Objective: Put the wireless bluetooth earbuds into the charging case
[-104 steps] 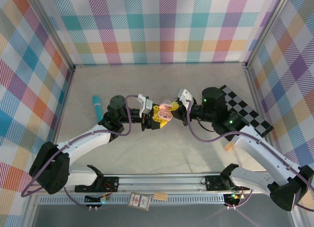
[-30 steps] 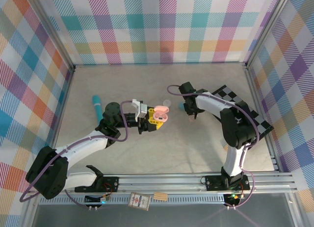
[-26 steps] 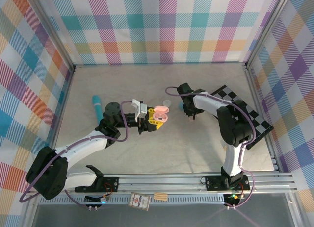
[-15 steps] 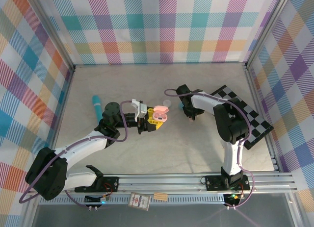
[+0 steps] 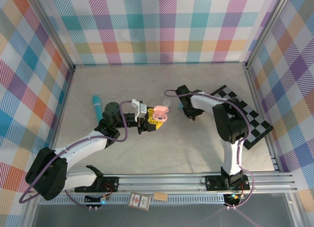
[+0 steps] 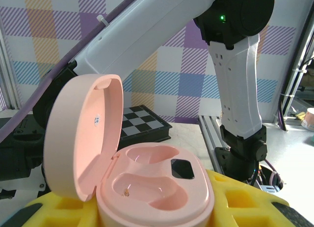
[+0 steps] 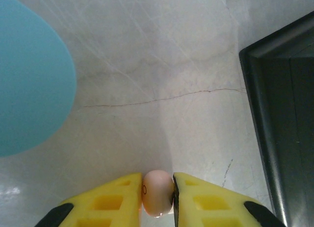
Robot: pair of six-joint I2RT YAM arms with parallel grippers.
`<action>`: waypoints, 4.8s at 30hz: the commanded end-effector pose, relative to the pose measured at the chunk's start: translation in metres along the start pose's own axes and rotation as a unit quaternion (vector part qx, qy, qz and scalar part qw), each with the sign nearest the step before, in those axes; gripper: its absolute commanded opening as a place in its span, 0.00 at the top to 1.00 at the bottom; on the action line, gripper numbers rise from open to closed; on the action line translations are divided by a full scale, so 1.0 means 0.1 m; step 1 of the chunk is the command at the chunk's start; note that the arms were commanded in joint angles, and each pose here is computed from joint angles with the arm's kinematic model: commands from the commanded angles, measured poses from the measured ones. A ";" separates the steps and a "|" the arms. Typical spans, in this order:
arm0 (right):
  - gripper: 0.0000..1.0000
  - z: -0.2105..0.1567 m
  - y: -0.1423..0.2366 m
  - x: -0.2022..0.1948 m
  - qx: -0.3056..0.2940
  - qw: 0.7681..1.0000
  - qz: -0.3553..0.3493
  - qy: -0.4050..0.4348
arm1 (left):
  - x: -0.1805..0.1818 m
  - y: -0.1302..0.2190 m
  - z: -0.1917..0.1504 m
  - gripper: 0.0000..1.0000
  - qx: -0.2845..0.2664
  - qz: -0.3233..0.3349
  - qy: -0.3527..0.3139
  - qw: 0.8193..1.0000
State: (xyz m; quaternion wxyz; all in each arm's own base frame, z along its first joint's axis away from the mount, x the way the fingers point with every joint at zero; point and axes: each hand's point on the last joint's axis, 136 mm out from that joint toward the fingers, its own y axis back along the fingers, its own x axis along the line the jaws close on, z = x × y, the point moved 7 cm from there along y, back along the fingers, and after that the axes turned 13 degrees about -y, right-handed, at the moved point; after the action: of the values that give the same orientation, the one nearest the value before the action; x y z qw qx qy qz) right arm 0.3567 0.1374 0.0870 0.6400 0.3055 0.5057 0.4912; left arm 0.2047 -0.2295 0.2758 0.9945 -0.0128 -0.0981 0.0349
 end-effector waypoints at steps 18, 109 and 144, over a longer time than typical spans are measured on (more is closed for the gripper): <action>0.80 -0.10 0.63 -0.33 -0.010 0.939 0.288 -0.188 | 0.04 0.02 0.00 0.65 0.000 0.017 -0.015 1.000; 0.66 -0.34 2.29 -0.15 -0.032 0.745 0.613 -0.261 | 0.42 -0.81 -0.40 0.65 0.010 0.204 -0.094 0.974; 0.51 -0.72 1.06 -0.67 -0.060 0.840 0.421 -0.338 | 0.35 -0.30 -0.37 0.66 0.017 0.228 -0.075 0.971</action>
State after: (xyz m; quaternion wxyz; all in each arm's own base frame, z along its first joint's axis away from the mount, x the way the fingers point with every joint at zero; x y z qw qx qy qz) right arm 0.2457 0.1034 0.1904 0.5124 0.6005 0.0443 0.6123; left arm 0.2561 -0.2620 0.2378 0.9480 -0.0023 -0.1620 0.2741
